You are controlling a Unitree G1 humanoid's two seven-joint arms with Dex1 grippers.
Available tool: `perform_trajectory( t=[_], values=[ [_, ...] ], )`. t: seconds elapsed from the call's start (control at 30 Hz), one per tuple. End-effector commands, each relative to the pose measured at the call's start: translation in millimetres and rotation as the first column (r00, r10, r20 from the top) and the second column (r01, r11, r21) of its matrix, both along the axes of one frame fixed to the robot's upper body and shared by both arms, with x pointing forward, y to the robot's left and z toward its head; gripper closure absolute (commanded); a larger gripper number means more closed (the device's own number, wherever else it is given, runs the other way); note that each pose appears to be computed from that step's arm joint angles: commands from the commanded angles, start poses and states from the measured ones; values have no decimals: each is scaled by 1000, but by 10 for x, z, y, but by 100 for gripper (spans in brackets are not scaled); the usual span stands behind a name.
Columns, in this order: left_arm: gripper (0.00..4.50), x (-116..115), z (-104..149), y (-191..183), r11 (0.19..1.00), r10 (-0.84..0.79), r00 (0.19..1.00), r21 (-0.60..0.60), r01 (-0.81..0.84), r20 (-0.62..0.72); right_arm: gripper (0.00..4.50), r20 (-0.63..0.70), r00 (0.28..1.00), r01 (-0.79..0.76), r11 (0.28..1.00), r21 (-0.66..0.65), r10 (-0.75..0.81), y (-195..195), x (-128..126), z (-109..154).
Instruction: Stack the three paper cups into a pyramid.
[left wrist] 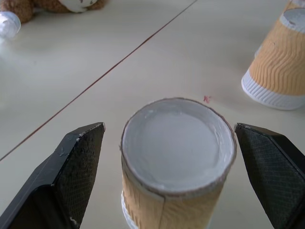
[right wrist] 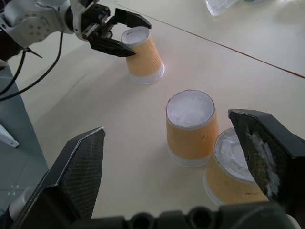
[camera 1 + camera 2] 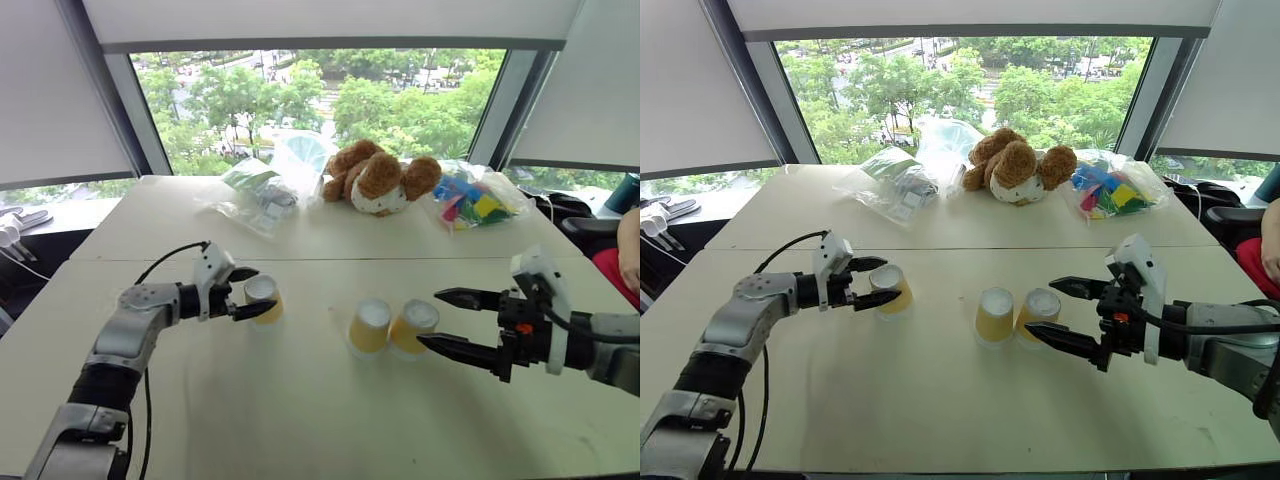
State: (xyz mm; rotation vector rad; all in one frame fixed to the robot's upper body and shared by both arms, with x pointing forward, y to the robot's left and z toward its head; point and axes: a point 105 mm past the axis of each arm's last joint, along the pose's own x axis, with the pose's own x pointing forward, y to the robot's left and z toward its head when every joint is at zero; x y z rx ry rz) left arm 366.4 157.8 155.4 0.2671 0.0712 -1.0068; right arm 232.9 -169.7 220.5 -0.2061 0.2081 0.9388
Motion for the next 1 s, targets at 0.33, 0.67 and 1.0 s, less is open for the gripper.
perform_trajectory(
  t=[0.33,0.67,1.0],
  values=[
    [214,66,89,-87,999,-38,998,-17,39,52,0,63,998,21,1000,1,-21,-18,-9,87],
    [214,179,1308,-636,946,-305,931,-46,320,199,0,27,986,165,985,-40,-164,-370,-4,65],
    [214,-68,1360,-1938,793,-604,788,-16,609,119,0,5,957,290,957,-27,-290,-543,-139,-49]
  ],
)
